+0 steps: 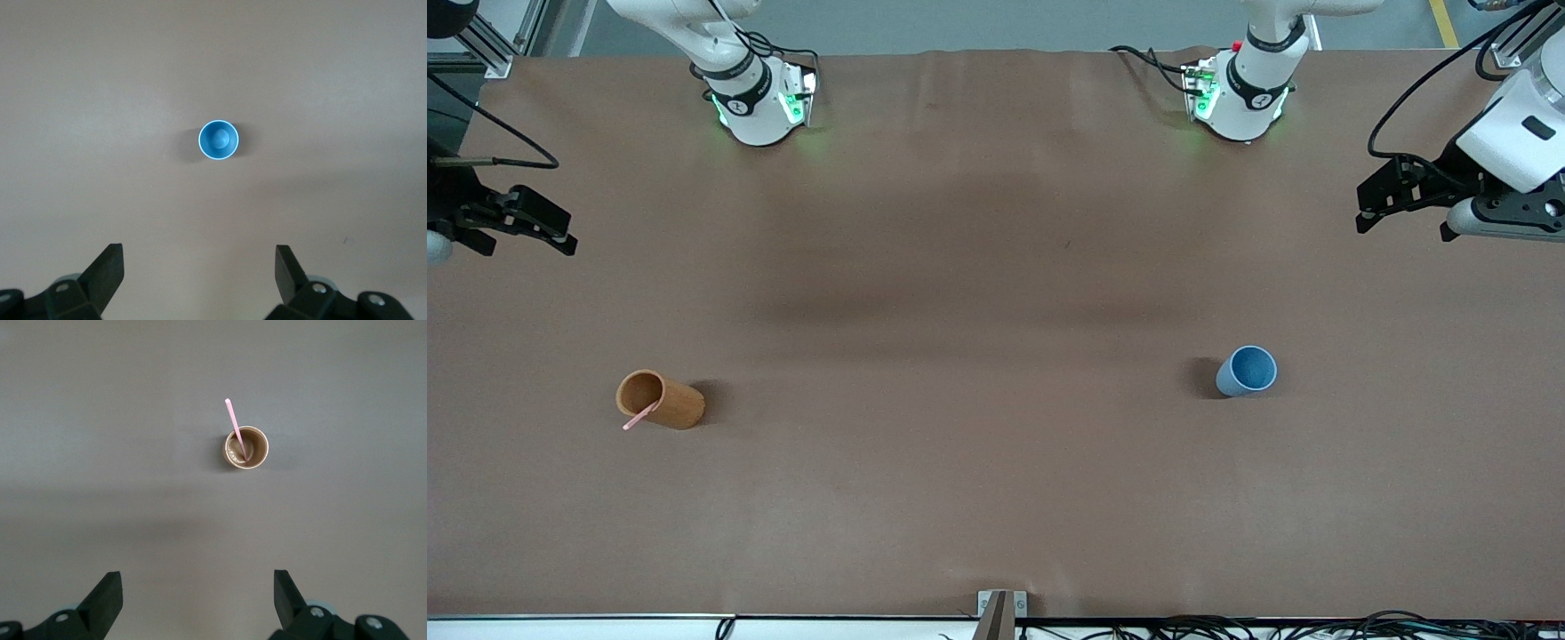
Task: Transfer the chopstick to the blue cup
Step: 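Grasp the blue cup with the left gripper while the right gripper reaches the orange cup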
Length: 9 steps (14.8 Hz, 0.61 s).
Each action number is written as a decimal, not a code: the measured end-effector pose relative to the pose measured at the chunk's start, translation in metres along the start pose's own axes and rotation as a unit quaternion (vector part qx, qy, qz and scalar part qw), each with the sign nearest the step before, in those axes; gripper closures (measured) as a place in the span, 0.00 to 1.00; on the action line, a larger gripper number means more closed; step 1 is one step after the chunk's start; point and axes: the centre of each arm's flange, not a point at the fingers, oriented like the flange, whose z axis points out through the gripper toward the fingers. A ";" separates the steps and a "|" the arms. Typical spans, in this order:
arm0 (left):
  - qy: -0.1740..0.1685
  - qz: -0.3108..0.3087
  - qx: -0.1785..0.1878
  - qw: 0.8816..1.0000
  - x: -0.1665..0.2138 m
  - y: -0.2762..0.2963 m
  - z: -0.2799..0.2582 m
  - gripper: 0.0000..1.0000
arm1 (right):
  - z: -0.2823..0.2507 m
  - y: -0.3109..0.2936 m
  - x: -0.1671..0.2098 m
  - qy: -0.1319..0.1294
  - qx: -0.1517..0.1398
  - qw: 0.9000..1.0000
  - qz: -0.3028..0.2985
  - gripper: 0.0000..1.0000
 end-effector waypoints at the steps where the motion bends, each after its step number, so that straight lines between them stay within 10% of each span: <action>1: 0.000 0.000 0.000 1.000 0.000 0.000 0.000 0.00 | 0.000 0.001 0.000 0.000 0.000 1.000 0.001 0.00; 9: -0.024 -0.006 0.000 1.000 0.014 -0.007 0.030 0.00 | 0.000 0.002 0.000 0.000 0.000 1.000 0.002 0.00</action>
